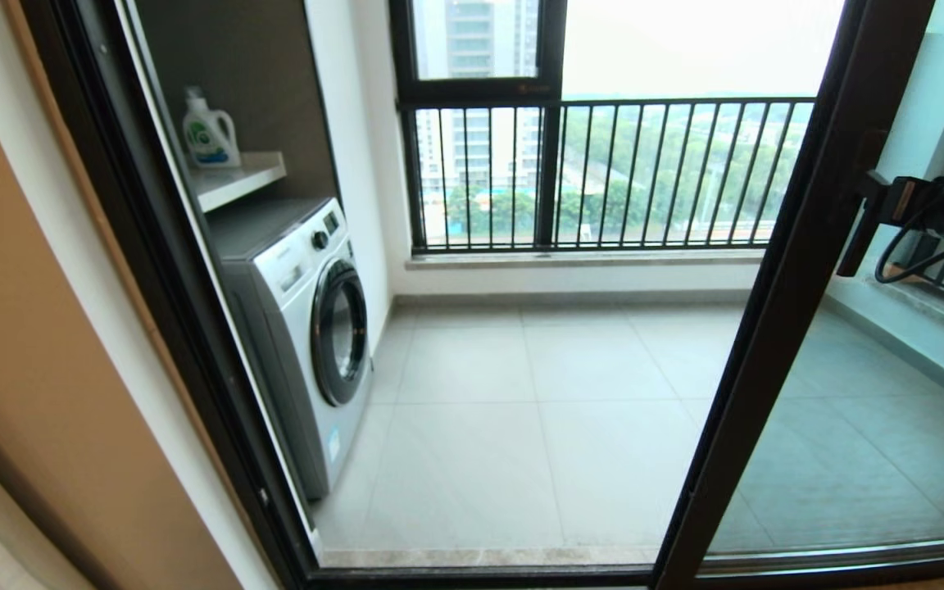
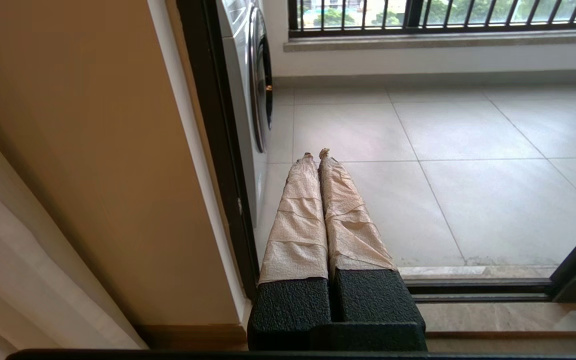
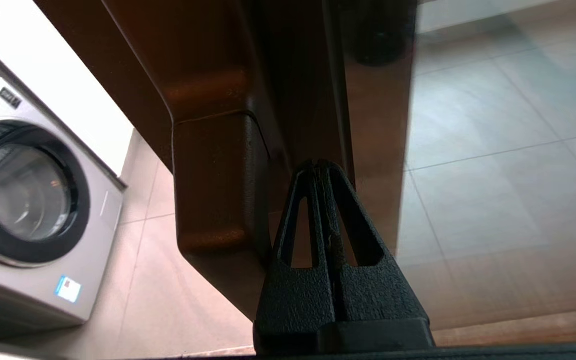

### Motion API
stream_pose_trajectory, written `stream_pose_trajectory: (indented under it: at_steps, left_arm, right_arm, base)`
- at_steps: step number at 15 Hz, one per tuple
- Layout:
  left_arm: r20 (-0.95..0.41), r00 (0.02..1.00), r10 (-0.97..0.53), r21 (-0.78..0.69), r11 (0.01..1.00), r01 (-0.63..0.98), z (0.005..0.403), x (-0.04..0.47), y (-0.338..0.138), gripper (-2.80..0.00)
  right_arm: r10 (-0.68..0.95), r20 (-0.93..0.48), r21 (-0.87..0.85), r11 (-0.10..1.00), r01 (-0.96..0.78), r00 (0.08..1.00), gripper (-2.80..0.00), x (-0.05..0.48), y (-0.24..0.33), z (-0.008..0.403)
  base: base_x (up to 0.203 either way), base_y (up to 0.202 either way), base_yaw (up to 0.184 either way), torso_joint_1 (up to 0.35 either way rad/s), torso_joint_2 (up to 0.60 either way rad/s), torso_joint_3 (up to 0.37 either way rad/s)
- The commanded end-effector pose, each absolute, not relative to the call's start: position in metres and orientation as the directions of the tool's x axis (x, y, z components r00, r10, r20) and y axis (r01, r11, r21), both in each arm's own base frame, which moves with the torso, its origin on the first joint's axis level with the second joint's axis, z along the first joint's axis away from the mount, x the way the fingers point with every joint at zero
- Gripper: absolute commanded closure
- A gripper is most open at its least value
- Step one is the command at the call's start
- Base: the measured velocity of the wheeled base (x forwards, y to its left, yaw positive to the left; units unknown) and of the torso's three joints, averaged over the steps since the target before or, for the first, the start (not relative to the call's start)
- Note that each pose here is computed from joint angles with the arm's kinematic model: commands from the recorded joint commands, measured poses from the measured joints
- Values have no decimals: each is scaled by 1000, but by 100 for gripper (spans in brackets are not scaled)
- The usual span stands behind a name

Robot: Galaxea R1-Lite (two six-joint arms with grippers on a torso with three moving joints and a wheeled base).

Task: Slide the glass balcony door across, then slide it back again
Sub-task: Close the slid door

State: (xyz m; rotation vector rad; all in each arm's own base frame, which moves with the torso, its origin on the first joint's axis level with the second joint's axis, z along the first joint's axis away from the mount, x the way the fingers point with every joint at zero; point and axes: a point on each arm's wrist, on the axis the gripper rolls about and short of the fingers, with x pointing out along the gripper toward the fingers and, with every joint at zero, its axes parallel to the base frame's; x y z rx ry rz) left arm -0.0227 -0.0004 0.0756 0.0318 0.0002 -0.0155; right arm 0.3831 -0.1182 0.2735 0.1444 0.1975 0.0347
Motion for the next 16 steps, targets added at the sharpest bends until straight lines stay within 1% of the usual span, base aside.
stream_pose_trajectory:
  at_steps: [1,5,8,16]
  left_arm:
    - [-2,1000,-15,32,999,15,76,-23,0,0]
    - [-2,1000,-15,32,999,15,76,-23,0,0]
    - [-2,1000,-15,32,999,15,76,-23,0,0]
    - [-2,1000,-15,32,999,15,76,-23,0,0]
  right_arm:
    - [58,-193,148,989,-30,980,0,382,-115,274]
    - [89,-199,154,986,-59,976,0,384,-100,273]
    - [73,-206,157,987,-41,976,0,388,-79,272]
    - [127,-216,196,977,-84,968,0,393,-41,270]
  base:
    - [0,0,0,0,0,0]
    - [0,0,0,0,0,0]
    - [0,0,0,0,0,0]
    - [0,0,0,0,0,0]
